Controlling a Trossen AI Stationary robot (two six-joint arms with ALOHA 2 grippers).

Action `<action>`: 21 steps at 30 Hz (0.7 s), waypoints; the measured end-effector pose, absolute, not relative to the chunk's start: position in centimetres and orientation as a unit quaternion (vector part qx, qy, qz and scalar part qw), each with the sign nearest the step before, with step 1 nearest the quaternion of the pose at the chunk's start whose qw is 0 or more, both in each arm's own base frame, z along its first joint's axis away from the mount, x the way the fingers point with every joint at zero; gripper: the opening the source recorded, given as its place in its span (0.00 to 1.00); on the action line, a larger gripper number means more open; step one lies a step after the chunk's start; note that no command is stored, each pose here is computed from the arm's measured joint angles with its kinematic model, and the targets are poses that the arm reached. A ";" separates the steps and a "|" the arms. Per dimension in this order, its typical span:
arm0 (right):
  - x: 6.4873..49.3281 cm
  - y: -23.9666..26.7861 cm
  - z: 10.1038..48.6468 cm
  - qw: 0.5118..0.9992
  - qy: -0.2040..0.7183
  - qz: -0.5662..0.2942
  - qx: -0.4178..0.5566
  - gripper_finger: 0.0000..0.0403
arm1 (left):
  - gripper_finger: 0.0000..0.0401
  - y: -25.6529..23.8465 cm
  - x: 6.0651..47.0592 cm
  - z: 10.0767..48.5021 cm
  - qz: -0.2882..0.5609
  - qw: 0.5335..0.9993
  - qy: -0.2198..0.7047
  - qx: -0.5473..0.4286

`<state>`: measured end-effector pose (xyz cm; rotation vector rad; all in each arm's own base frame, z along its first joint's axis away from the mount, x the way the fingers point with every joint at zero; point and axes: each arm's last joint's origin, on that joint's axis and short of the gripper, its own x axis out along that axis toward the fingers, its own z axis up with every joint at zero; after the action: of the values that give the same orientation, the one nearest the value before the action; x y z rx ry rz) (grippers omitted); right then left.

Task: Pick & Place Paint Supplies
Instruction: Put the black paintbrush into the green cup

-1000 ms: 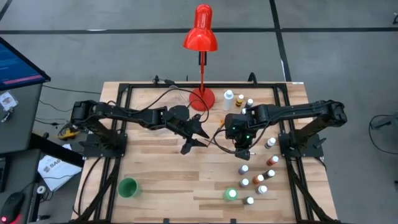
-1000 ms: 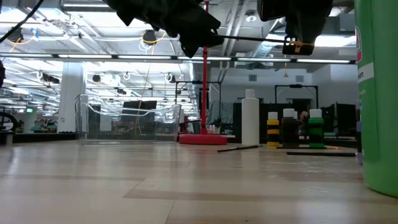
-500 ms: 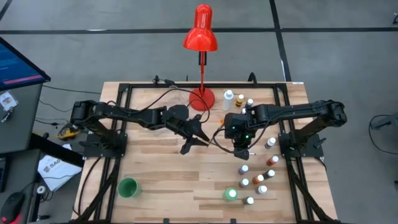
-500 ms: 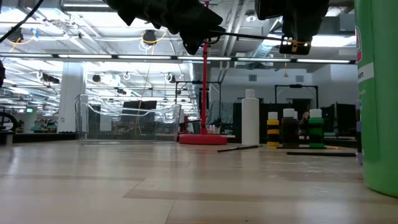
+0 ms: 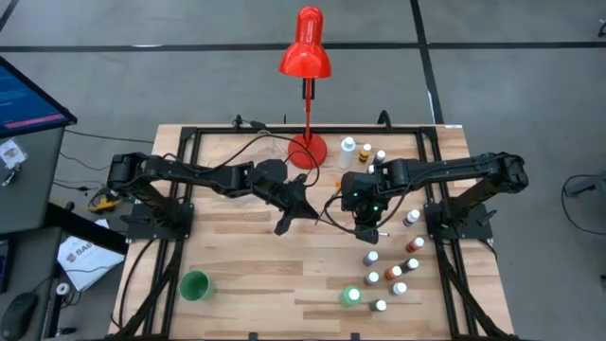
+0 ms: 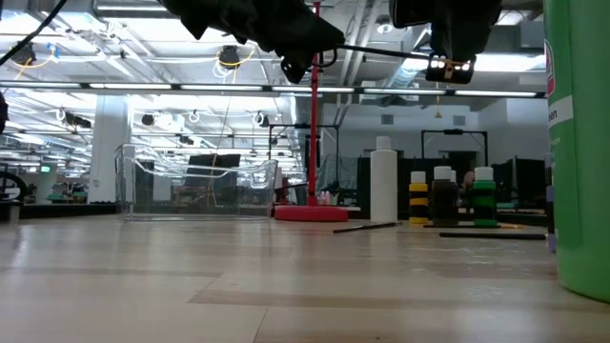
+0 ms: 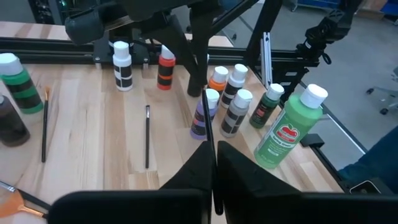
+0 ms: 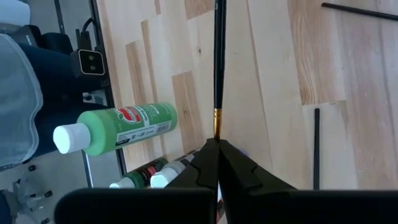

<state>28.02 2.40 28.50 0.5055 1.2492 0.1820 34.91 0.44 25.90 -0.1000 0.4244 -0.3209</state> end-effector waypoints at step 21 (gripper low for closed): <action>28.1 2.4 28.5 0.782 0.574 0.086 0.230 0.00 | 0.07 0.3 34.7 26.2 -0.170 0.960 0.210 -0.075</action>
<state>28.10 2.38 28.52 0.4960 1.2386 0.1855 34.68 0.25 26.23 -0.1520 0.4261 -0.3442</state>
